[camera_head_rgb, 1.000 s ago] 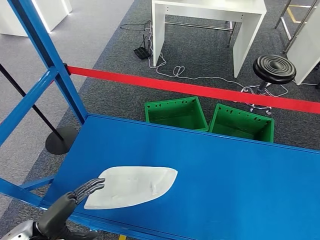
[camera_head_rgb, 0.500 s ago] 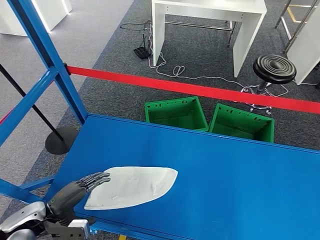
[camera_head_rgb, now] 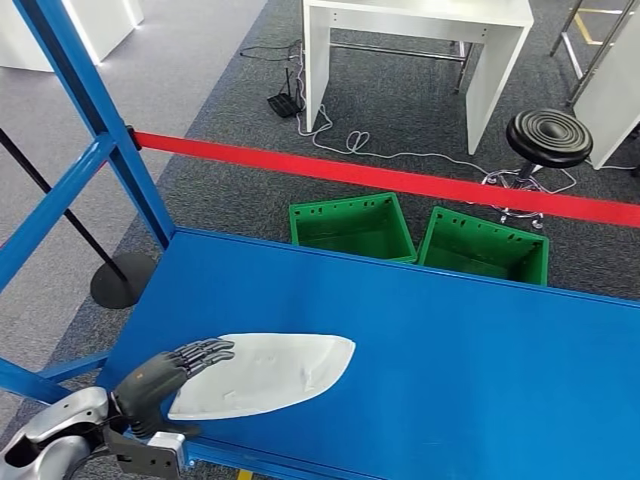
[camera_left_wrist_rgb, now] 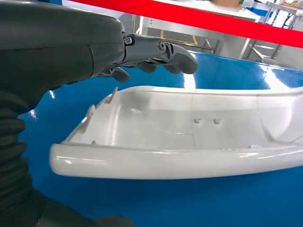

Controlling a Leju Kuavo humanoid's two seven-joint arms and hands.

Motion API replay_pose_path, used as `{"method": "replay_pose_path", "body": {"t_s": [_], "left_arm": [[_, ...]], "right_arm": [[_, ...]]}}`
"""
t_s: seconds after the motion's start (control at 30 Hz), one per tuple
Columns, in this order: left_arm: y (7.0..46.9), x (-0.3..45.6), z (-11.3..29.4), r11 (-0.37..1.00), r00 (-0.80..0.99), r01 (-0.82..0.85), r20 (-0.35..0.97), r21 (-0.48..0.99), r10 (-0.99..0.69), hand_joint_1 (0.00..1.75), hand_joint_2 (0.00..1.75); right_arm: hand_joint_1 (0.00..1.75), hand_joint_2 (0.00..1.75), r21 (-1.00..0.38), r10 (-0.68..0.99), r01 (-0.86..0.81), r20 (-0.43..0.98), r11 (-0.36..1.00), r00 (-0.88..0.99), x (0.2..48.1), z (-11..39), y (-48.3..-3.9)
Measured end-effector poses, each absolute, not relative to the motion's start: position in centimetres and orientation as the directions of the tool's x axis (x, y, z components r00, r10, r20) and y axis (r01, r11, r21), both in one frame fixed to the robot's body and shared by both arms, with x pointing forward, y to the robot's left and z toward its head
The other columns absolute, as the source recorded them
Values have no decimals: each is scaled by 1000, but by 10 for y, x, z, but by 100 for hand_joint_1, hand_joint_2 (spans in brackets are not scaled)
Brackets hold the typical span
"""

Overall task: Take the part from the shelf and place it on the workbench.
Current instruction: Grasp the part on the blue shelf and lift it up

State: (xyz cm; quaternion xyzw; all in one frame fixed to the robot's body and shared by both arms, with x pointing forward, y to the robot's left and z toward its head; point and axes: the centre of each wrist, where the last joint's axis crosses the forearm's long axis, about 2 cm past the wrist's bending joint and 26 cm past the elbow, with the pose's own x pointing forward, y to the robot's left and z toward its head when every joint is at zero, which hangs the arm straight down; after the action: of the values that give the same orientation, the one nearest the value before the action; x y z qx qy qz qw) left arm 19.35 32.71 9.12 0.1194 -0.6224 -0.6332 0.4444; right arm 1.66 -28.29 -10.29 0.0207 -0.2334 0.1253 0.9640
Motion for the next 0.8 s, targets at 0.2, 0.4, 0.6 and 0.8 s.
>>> {"method": "replay_pose_path", "body": {"t_s": [0.2, 0.4, 0.6, 0.8], "left_arm": [[320, 197, 89, 172, -614, 390, 395, 904, -684, 0, 175], [309, 197, 88, 177, -637, 376, 393, 909, -663, 0, 175], [302, 195, 87, 182, -648, 378, 400, 908, -649, 161, 175], [297, 194, 86, 187, -654, 378, 404, 907, -639, 175, 175]], "right_arm": [[0, 0, -22, 236, -255, 455, 967, 858, 17, -105, -283], [0, 0, -20, 248, -268, 453, 963, 856, 16, -107, -283], [0, 0, -18, 261, -284, 448, 959, 855, 15, -108, -282], [0, 0, -21, 271, -293, 446, 956, 853, 15, -108, -282]]}}
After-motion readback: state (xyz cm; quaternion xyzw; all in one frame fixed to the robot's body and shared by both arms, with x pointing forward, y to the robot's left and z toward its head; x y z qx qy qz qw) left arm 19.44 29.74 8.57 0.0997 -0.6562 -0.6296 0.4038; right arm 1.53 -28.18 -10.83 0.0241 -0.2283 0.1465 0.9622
